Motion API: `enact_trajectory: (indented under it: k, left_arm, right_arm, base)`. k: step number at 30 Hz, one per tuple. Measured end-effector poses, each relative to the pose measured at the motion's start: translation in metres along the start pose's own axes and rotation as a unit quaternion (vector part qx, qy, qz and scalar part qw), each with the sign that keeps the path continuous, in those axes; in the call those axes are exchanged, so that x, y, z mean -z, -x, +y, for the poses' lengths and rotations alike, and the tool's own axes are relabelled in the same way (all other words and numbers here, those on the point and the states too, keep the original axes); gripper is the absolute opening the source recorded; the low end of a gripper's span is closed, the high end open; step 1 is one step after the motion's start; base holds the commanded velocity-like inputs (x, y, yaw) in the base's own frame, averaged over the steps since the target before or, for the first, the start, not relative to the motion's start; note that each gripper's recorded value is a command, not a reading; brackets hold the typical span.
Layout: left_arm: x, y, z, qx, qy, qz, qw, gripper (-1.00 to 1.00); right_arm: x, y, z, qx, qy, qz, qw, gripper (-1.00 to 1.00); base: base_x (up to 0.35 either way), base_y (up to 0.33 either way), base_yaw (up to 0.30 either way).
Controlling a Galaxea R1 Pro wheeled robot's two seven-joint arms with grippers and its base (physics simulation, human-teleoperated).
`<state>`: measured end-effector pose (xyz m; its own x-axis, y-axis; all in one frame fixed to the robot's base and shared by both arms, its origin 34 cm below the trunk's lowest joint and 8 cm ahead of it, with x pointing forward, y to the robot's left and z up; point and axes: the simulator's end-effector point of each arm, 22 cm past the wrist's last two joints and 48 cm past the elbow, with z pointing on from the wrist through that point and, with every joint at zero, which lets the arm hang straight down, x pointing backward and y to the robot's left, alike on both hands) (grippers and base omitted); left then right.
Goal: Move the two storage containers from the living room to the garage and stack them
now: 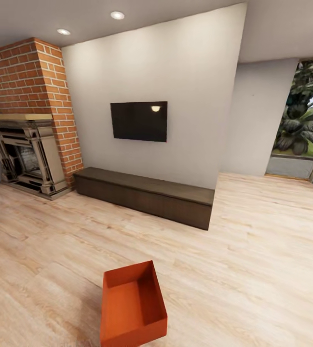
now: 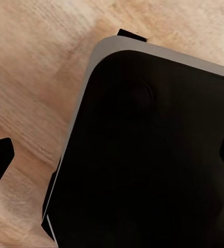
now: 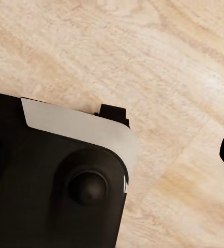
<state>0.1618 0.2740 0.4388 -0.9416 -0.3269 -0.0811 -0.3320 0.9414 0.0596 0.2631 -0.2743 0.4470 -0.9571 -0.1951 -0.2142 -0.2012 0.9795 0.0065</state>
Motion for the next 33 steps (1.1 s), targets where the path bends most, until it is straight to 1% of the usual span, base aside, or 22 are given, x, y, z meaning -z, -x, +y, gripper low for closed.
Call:
enact_trajectory:
  k: [4,10,16,30,33]
  left_arm:
    - [0.0,0.0003,0.0001,0.003,0.001,0.0,1.0,1.0]
    - [0.0001,0.0,0.0003,0.002,0.002,0.0,1.0,1.0]
    - [0.0001,-0.0003,-0.0002,-0.001,0.001,0.0,1.0,1.0]
    - [0.0001,-0.0004,-0.0002,0.001,0.001,0.0,1.0,1.0]
    - [0.0001,-0.0004,-0.0001,0.002,0.001,0.0,1.0,1.0]
  right_arm:
    - [0.0,0.0,0.0,0.0,0.0,0.0,1.0,1.0]
    - [0.0001,-0.0003,0.0004,0.002,0.0,0.001,1.0,1.0]
    - [0.0002,0.0,-0.0002,0.004,0.0,-0.001,1.0,1.0]
    - [0.0002,-0.0006,-0.001,0.008,0.0,0.001,1.0,1.0]
    - [0.0002,-0.0005,-0.0005,0.008,0.0,0.001,1.0,1.0]
  base:
    - [0.001,0.0,0.222]
    - [0.064,-0.062,0.042]
    - [0.21,-0.189,0.003]
    - [0.187,-0.232,0.0]
    - [0.154,-0.247,0.115]
